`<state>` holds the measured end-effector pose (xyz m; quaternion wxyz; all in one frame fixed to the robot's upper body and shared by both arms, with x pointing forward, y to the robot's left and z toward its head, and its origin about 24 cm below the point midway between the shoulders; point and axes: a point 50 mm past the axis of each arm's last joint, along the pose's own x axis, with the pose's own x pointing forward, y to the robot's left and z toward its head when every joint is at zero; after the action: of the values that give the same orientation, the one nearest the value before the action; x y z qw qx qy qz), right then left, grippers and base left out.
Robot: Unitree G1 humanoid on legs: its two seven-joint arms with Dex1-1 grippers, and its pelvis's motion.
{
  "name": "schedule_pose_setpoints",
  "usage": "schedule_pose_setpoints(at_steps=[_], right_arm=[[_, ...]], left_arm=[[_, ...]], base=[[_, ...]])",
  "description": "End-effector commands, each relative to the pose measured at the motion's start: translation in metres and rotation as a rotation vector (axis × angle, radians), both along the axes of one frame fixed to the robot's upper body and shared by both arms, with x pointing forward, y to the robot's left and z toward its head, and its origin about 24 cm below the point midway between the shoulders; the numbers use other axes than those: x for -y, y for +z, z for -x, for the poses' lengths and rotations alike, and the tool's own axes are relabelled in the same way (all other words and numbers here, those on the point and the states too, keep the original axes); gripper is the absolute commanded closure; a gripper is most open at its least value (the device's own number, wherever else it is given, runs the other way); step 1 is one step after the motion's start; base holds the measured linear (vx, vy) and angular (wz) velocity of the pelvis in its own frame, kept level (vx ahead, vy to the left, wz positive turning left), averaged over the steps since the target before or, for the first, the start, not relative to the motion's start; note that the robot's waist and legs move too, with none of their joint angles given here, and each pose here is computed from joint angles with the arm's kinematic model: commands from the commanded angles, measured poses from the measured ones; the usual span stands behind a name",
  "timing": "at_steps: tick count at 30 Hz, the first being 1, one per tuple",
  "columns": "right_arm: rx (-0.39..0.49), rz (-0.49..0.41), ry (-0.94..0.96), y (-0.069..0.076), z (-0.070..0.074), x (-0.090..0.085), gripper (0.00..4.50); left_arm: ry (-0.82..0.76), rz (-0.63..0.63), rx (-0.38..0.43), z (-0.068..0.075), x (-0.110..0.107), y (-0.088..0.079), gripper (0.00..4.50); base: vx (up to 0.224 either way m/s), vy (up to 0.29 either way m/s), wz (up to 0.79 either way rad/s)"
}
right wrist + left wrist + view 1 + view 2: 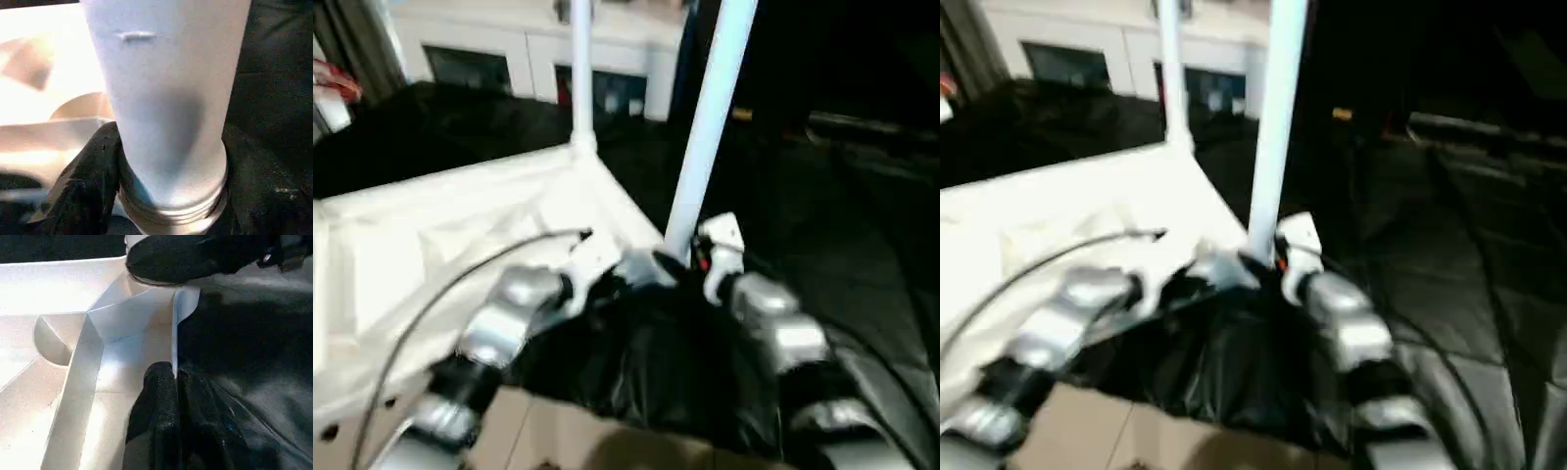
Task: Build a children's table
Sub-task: Rotate leg to tighten
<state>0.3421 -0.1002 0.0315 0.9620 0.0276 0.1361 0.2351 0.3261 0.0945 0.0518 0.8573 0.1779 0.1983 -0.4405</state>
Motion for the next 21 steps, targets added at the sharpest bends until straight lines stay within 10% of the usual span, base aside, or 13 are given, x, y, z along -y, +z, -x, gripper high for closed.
schedule_pose_setpoints(at_steps=[1, 10, 21], right_arm=[[-0.038, 0.054, 0.085, -0.014, 0.009, -0.026, 1.8], [0.053, 0.099, 0.227, 0.001, 0.005, -0.011, 0.68], [0.05, 0.091, 0.59, 0.018, 0.016, 0.026, 0.51]], left_arm=[[0.04, 0.065, 0.119, -0.014, 0.018, 0.023, 4.5], [-0.093, 0.083, 0.123, -0.005, 0.015, 0.024, 4.5], [-0.326, 0.128, 0.067, 0.025, -0.004, 0.022, 4.5]], base=[[0.0, 0.0, 0.0], [0.0, 0.0, 0.0], [0.0, 0.0, 0.0]])
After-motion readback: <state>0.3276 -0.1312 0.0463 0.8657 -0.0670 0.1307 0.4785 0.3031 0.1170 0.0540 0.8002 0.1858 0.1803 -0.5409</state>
